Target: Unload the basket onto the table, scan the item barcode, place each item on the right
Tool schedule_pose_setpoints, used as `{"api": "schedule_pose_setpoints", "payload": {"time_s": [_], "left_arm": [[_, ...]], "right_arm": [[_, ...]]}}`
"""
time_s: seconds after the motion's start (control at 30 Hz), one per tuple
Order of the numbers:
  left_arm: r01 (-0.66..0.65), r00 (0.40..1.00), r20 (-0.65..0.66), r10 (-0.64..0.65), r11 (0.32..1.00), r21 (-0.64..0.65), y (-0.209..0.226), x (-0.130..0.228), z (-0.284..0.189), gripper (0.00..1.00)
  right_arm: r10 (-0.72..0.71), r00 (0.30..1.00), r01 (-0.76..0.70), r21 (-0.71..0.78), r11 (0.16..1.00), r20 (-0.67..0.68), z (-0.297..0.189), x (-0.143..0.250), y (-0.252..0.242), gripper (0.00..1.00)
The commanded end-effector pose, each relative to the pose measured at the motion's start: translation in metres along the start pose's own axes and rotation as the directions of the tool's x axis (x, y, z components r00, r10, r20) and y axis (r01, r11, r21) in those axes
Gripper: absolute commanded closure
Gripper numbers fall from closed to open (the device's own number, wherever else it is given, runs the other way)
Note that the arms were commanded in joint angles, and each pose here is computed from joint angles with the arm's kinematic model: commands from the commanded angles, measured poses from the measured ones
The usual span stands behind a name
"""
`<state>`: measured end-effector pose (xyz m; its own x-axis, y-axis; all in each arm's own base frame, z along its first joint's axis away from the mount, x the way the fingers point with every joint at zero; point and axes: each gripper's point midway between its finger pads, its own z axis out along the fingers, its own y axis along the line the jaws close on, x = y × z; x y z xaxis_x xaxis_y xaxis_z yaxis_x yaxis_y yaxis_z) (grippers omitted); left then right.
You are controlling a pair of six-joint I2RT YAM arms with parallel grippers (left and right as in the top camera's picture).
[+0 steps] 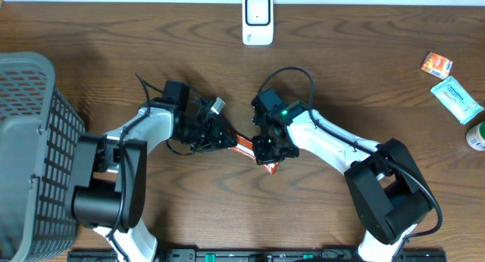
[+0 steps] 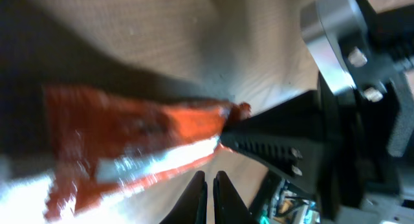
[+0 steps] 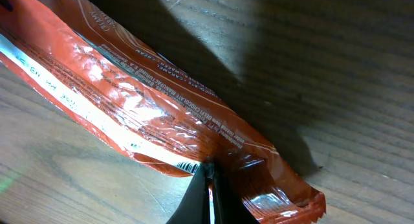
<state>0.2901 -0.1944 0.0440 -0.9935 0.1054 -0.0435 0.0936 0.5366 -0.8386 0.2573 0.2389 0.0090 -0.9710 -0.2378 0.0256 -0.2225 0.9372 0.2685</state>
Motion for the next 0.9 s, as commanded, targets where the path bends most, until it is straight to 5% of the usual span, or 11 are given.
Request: {"api": "schedule_pose_setpoints", "payload": {"time_s": [0.0,0.47,0.63,0.87], "left_arm": [[-0.054,0.999,0.003,0.054,0.998,0.035,0.006,-0.002,0.007,0.92],[0.056,0.997,-0.065,-0.051,0.996,0.067,0.060,0.008,0.046,0.93],[0.068,0.997,-0.055,-0.062,0.990,0.125,0.061,0.005,0.048,0.92],[0.067,0.997,-0.050,-0.061,0.990,0.126,0.061,0.003,0.048,0.93]], "right_arm": [[0.021,0.999,-0.021,-0.001,1.000,-0.032,0.007,0.007,-0.004,0.99],[-0.012,1.000,0.012,-0.052,0.999,0.006,-0.015,0.002,0.009,0.99],[-0.050,0.992,0.066,-0.143,0.988,0.112,-0.051,-0.015,0.037,0.99],[-0.049,0.991,0.074,-0.197,0.978,0.126,-0.036,-0.028,0.047,0.99]]}}
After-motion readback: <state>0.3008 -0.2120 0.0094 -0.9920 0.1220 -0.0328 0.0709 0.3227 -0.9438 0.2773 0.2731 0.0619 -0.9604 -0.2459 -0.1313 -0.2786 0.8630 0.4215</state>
